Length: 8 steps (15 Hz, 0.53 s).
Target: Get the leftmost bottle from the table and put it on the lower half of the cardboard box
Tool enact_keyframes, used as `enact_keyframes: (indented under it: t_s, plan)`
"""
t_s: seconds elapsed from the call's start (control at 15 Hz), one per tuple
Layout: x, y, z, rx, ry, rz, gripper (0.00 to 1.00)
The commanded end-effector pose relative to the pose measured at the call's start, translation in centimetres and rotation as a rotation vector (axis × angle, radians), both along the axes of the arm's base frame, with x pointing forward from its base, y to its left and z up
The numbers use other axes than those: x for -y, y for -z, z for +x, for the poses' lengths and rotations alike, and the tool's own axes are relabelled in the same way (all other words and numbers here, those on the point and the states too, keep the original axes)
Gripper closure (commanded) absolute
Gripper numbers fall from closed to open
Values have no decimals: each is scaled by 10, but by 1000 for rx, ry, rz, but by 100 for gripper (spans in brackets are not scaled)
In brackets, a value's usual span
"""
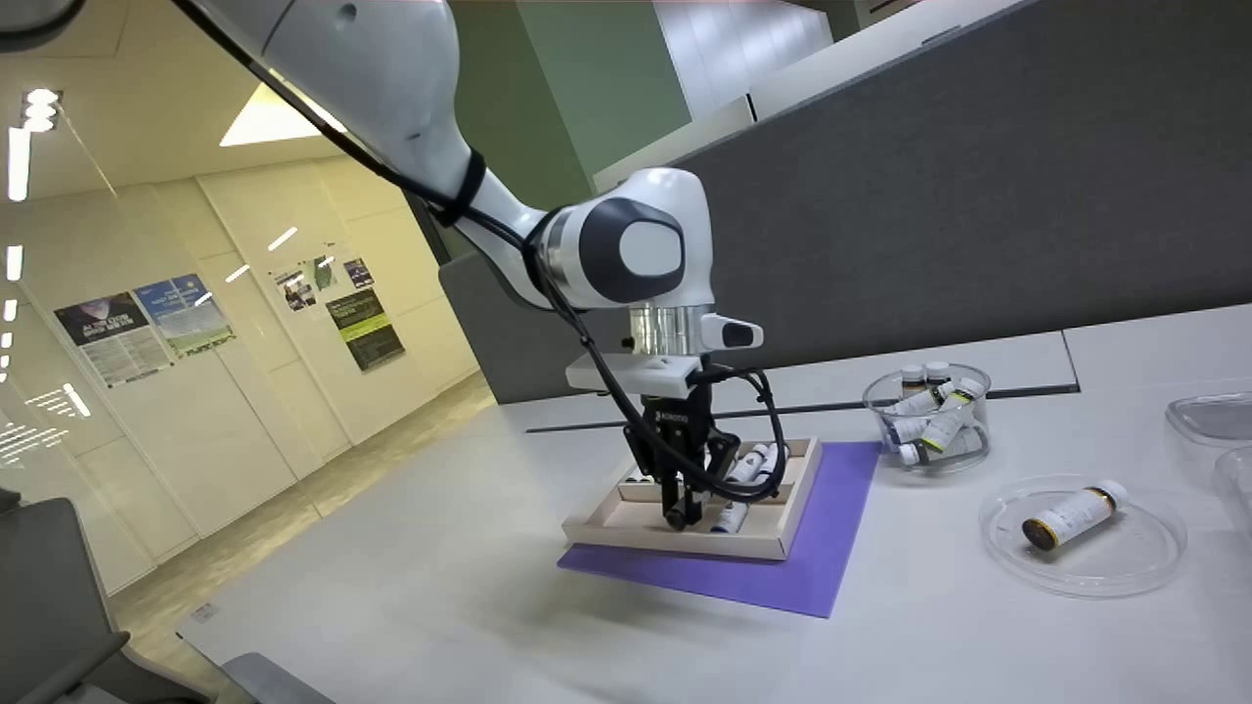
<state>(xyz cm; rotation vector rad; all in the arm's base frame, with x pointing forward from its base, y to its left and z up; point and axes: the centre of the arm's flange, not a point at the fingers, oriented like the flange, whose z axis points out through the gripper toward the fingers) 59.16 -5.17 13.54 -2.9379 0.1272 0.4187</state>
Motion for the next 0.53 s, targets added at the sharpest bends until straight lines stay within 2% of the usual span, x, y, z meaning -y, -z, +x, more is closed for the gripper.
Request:
enact_keyframes:
  t_s: [0.0, 0.07, 0.27, 0.47]
  plan:
    - [4, 0, 7, 6, 16, 1, 64]
    - [5, 0, 7, 4, 15, 1, 47]
    - [5, -5, 8, 1, 12, 7, 24]
    - [5, -28, 17, 4, 21, 12, 3]
